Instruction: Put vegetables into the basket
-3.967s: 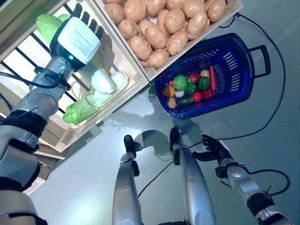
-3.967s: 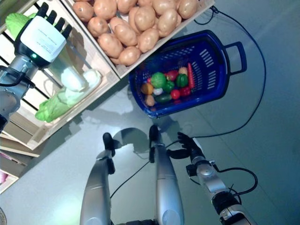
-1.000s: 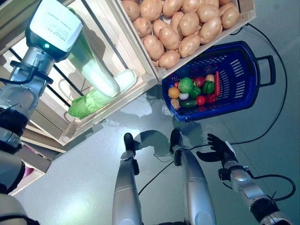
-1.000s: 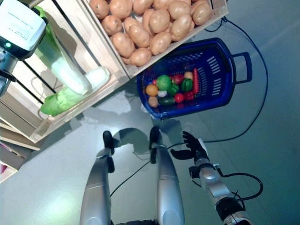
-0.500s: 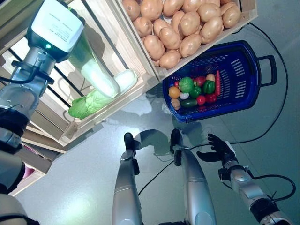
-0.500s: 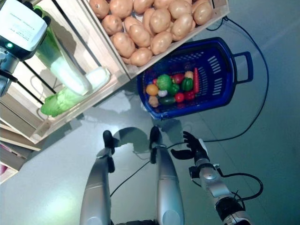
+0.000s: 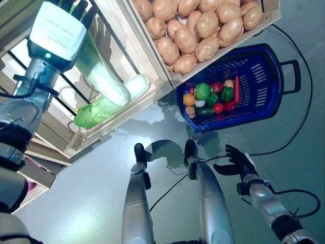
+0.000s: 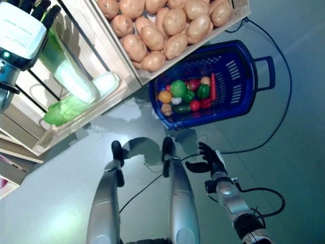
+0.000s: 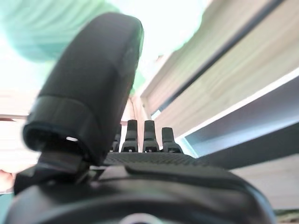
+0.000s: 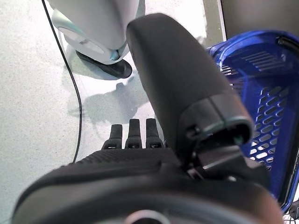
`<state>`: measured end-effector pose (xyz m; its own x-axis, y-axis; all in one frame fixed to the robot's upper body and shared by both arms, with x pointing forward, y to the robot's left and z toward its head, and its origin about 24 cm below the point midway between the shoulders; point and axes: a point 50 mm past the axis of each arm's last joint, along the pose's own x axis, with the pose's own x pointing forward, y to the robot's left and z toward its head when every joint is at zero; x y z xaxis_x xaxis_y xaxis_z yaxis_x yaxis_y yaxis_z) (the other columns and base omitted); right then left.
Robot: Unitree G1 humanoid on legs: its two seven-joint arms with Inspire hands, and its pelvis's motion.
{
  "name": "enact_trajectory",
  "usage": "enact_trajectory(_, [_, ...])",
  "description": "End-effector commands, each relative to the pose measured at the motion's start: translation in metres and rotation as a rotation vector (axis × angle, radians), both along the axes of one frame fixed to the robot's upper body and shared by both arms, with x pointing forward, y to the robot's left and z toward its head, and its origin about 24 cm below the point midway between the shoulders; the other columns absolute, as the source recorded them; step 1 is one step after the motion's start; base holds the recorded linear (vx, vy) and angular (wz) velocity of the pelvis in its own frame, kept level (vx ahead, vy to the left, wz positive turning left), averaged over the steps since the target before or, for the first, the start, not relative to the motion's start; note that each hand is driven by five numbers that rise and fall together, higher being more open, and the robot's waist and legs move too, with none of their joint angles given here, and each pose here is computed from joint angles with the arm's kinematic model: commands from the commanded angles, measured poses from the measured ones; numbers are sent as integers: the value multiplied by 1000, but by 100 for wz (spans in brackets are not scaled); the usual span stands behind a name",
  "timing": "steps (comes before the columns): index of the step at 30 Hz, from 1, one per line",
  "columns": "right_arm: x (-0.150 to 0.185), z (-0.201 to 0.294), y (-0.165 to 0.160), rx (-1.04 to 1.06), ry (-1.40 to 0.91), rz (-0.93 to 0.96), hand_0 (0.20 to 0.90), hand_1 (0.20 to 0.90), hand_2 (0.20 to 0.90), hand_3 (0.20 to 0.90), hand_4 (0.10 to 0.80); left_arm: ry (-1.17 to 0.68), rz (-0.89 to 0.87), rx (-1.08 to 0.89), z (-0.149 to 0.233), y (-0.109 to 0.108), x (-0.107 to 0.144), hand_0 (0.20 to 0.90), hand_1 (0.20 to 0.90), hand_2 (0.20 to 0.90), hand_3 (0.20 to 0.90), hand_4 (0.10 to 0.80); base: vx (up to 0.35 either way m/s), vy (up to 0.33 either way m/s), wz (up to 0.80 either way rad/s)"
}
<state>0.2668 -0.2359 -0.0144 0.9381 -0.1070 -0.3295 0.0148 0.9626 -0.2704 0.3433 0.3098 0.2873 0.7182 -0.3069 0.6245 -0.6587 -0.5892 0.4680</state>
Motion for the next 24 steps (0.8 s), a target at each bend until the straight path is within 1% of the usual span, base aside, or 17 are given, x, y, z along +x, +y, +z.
enact_trajectory(1, [-11, 7, -19, -15, -66, -97, 900, 900, 900, 900, 800, -314, -13, -123, 51, 16, -24, 900, 900, 900, 900, 800, 0, 0, 0])
enact_trajectory(19, [-8, 15, -21, -37, -95, -112, 900, 900, 900, 900, 800, -198, 0, -120, 31, 19, -18, 900, 900, 900, 900, 800, -3, 10, 2])
enact_trajectory(24, [-10, 16, -21, -44, -98, -106, 900, 900, 900, 900, 800, -235, -30, -119, 29, 21, -24, 900, 900, 900, 900, 800, 0, 0, 0])
